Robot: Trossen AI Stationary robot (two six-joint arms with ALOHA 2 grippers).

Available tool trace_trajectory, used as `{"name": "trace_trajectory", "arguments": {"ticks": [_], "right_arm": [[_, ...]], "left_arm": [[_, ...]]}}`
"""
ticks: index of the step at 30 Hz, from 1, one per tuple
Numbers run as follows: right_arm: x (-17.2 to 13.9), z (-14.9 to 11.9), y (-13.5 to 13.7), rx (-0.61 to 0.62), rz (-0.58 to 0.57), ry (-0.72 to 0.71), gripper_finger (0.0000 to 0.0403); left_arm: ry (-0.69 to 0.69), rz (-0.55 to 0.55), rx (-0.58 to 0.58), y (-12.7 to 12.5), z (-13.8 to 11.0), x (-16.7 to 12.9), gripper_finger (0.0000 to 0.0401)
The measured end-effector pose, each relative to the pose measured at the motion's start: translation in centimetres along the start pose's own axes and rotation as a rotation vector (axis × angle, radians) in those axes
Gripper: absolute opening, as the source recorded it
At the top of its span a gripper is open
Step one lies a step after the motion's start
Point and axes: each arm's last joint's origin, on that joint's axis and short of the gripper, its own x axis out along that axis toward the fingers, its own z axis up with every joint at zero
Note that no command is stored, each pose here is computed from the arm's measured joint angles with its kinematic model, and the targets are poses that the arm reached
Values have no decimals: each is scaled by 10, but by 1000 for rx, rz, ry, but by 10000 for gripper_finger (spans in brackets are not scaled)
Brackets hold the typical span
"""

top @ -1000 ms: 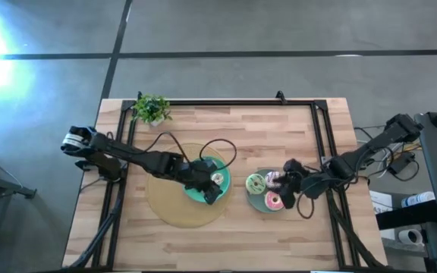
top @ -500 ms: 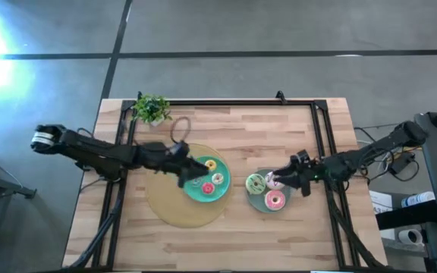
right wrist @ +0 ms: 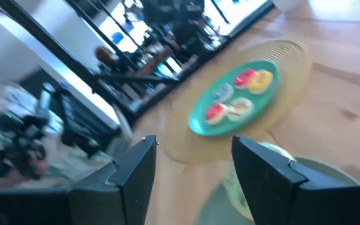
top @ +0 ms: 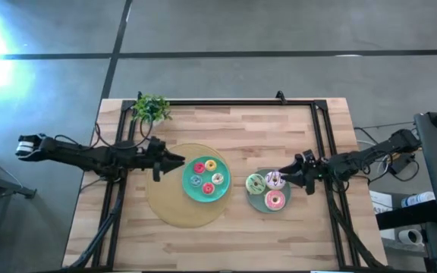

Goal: Pick & Place donuts
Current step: Return to Home Position

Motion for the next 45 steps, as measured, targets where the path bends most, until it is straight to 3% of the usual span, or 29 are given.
{"name": "trace_trajectory", "arguments": {"ticks": [8,22,37,45], "right_arm": [[1,-9,-8,-66,-84,87,201],[2,-10,-9,-70,-96,99,201],[1,-10,-9,-70,-95,98,201],[1,-10,-9,-69,-95,98,201]], "left_arm": [[-40,-42,8,14,-14,-23,105],[-99,-106,77,33,-34,-43,105],[89,37,82,48,-53,-44,105],[12,-13,74,45,-46,-53,105]]}}
